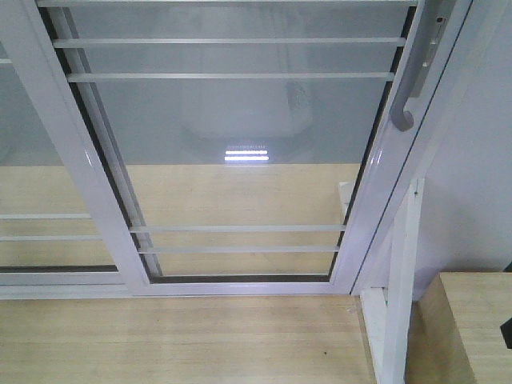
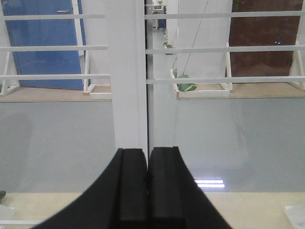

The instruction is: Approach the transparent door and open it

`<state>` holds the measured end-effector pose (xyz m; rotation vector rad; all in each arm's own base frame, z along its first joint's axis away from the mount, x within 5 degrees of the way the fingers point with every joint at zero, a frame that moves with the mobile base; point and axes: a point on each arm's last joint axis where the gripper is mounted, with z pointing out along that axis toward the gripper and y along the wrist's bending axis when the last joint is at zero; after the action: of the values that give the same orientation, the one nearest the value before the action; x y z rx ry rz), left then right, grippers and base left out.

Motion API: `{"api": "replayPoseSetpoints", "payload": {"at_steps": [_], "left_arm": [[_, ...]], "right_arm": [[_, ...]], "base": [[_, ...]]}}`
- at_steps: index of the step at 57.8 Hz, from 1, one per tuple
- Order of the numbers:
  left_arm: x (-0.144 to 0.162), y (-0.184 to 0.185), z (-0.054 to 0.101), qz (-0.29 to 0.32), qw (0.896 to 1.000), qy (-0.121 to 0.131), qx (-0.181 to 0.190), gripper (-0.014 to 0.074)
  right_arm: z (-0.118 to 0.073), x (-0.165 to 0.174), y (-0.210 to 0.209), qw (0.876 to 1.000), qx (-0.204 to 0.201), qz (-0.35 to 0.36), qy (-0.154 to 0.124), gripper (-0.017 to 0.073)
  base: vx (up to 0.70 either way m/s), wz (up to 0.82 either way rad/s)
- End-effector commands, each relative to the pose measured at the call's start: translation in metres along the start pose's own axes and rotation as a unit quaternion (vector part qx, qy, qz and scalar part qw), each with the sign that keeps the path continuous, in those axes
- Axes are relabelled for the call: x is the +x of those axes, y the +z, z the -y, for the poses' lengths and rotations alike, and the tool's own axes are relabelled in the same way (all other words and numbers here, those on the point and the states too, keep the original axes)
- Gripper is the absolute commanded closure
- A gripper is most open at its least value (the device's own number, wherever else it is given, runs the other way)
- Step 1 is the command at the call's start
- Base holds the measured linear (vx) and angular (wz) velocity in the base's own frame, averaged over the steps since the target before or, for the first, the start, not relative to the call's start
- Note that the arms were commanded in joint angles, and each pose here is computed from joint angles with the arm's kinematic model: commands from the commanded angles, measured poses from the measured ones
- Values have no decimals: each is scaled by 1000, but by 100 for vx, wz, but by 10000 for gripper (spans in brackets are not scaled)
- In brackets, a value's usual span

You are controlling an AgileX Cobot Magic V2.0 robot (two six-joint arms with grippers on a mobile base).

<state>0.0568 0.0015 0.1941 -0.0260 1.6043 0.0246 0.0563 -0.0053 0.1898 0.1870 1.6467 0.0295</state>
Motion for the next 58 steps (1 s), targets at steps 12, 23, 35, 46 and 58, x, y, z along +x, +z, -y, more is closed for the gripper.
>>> {"api": "replayPoseSetpoints", "payload": {"at_steps": [12,23,35,46,58], "left_arm": [[-3,0,0,40,999,-6,-1,600],[-2,0,0,35,999,-6,-1,600],[-3,0,0,35,999,-6,-1,600],[-3,0,0,35,999,-6,-1,600],[-3,0,0,35,999,-6,-1,600]], "right_arm": [[-1,-7,-1,999,-6,47,-6,568],[-1,-5,1,1000,-3,28,-6,568],[-1,-4,1,1000,-3,25,-6,568],[-1,-4,1,1000,-3,24,-6,568],[-1,-4,1,1000,-3,24,-6,568]], "base": [[8,0],[0,0],[0,0],[0,0],[0,0]]}}
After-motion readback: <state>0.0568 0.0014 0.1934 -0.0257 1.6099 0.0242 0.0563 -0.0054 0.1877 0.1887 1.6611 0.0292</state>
